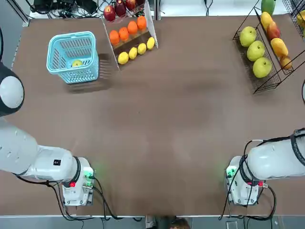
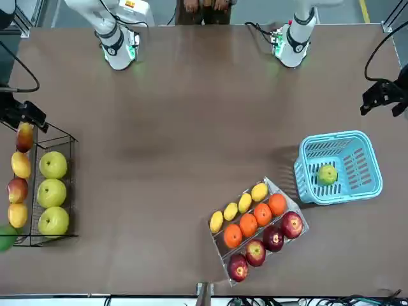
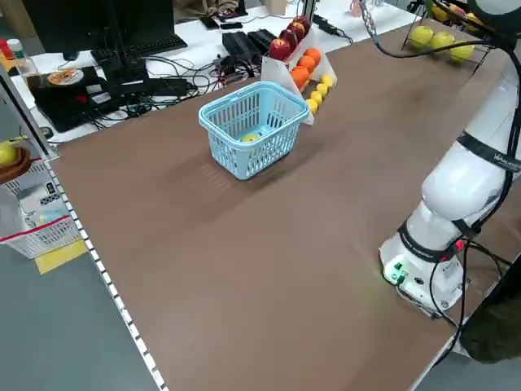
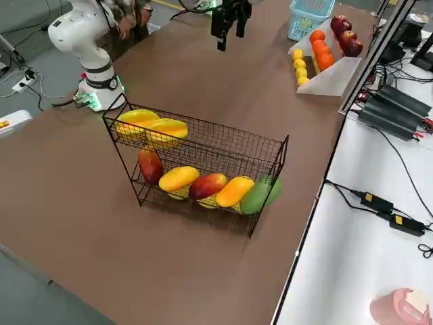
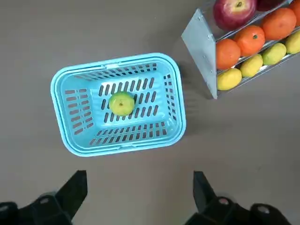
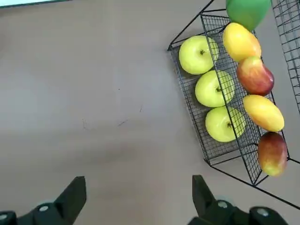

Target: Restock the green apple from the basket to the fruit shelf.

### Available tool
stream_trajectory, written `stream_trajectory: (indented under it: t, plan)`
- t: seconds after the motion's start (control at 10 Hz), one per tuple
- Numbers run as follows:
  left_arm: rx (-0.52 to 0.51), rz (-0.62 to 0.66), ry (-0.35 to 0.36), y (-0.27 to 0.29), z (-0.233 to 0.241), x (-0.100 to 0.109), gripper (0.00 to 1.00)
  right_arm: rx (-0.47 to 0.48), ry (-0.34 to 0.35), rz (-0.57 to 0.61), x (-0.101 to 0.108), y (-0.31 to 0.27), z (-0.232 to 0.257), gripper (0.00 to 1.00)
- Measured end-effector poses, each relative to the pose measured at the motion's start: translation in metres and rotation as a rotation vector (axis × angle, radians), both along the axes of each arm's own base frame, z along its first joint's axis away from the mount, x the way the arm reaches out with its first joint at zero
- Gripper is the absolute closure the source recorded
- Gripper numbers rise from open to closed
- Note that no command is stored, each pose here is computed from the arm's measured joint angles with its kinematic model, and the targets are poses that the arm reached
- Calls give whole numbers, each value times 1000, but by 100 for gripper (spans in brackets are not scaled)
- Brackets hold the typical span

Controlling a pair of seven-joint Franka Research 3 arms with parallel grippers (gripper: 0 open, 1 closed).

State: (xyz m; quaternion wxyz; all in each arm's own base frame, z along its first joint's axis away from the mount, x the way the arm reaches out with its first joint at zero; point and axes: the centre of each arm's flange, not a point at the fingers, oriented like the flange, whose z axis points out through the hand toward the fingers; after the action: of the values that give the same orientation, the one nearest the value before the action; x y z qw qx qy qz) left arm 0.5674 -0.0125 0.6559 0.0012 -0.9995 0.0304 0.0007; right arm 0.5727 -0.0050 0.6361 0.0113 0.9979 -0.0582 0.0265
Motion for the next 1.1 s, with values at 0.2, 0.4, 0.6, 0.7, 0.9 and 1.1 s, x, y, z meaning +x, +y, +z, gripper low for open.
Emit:
stream_trajectory:
  t: [0.2, 0.4, 0.6, 0.7, 0.9, 1.1]
  plan:
    - [3, 9, 34, 4, -23, 13, 0, 1, -15, 24, 2, 13, 1, 0]
    - [6, 35, 30, 20, -46, 32, 0, 9, -38, 104, 4, 33, 1, 0]
    - [8, 63, 10, 37, -62, 46, 0, 77, -50, 247, 8, 43, -6, 0]
    - [9, 79, 14, 47, -73, 53, 0, 103, -52, 331, 11, 48, -11, 0]
    - [12, 105, 18, 64, -100, 66, 0, 200, -84, 557, 16, 68, -17, 0]
    - [14, 109, -5, 66, -131, 78, 0, 239, -120, 790, 18, 78, -21, 0]
